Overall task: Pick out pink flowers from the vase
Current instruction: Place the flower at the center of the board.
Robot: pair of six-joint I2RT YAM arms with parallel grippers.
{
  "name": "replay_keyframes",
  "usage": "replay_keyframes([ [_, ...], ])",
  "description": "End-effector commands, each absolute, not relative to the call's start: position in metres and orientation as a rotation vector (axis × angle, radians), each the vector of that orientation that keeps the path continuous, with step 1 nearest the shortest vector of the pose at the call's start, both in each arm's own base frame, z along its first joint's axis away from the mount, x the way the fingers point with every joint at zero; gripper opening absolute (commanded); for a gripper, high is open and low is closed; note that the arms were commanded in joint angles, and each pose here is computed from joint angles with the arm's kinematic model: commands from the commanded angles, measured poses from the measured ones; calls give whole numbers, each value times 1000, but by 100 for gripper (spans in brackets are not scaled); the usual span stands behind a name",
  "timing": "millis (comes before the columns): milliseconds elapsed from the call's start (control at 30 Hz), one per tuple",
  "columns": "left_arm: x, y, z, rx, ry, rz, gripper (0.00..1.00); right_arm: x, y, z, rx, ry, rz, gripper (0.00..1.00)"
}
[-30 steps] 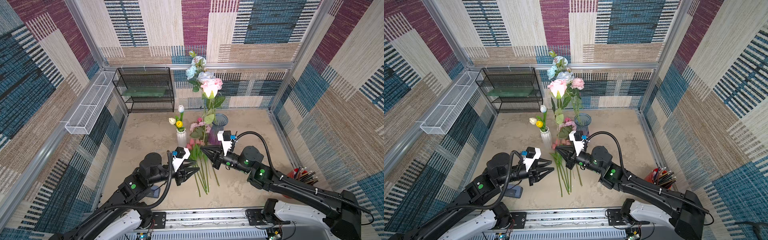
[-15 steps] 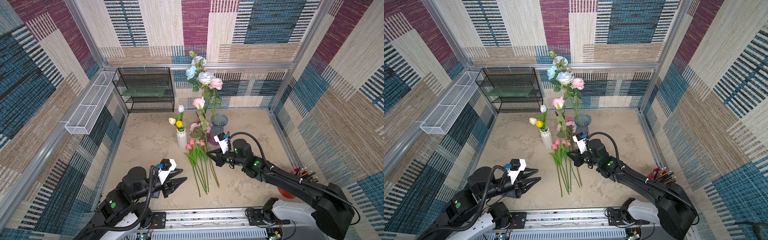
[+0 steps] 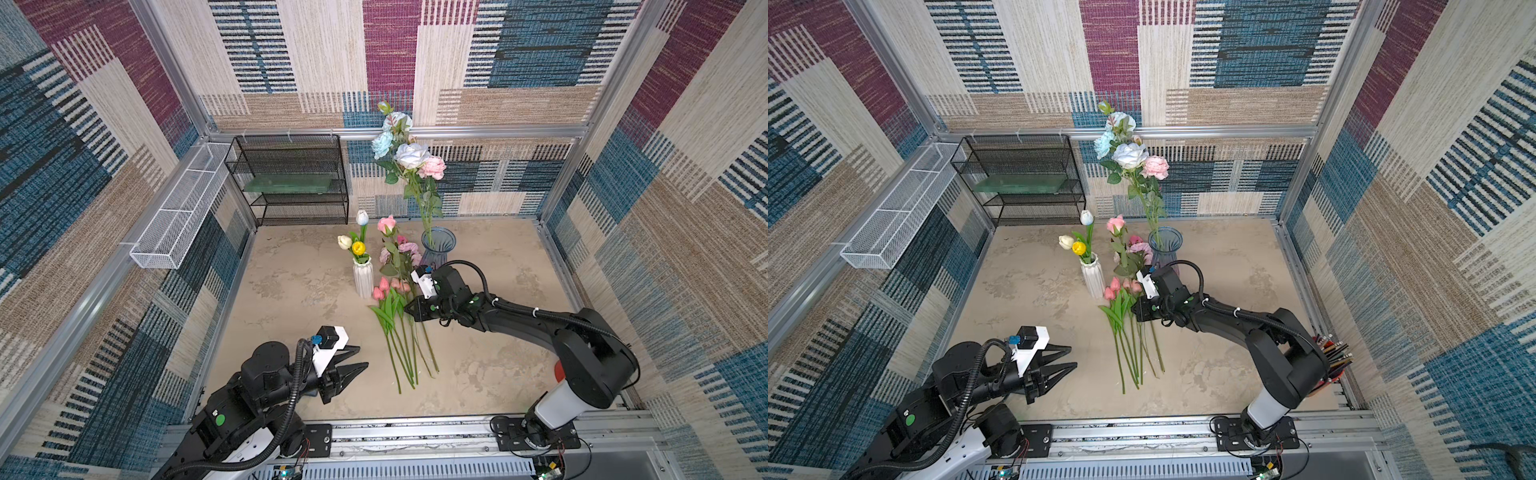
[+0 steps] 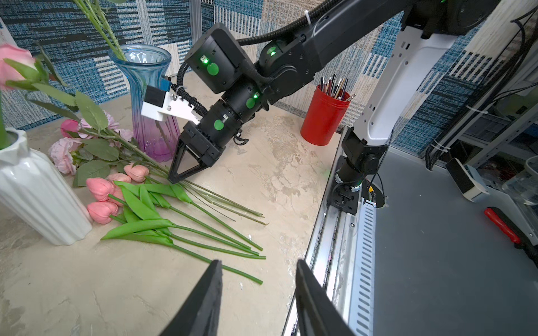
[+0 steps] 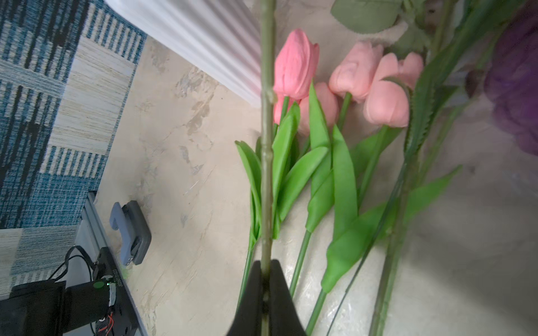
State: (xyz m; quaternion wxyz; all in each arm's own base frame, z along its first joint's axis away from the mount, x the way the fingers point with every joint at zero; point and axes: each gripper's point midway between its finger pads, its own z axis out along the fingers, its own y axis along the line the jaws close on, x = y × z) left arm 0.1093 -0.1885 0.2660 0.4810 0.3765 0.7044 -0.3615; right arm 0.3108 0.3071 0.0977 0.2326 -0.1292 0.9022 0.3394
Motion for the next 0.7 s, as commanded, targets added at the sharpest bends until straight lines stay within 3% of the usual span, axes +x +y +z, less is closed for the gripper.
replay_keyframes([
  [0, 107, -190, 269, 926, 1700, -897, 43, 322, 304, 84, -286, 2527, 879, 0],
  [333, 106, -191, 266, 935, 1704, -901, 43, 336, 296, 54, -235, 2596, 742, 5],
  [667, 108, -190, 266, 925, 1710, -884, 43, 334, 298, 48, -233, 2614, 752, 17],
])
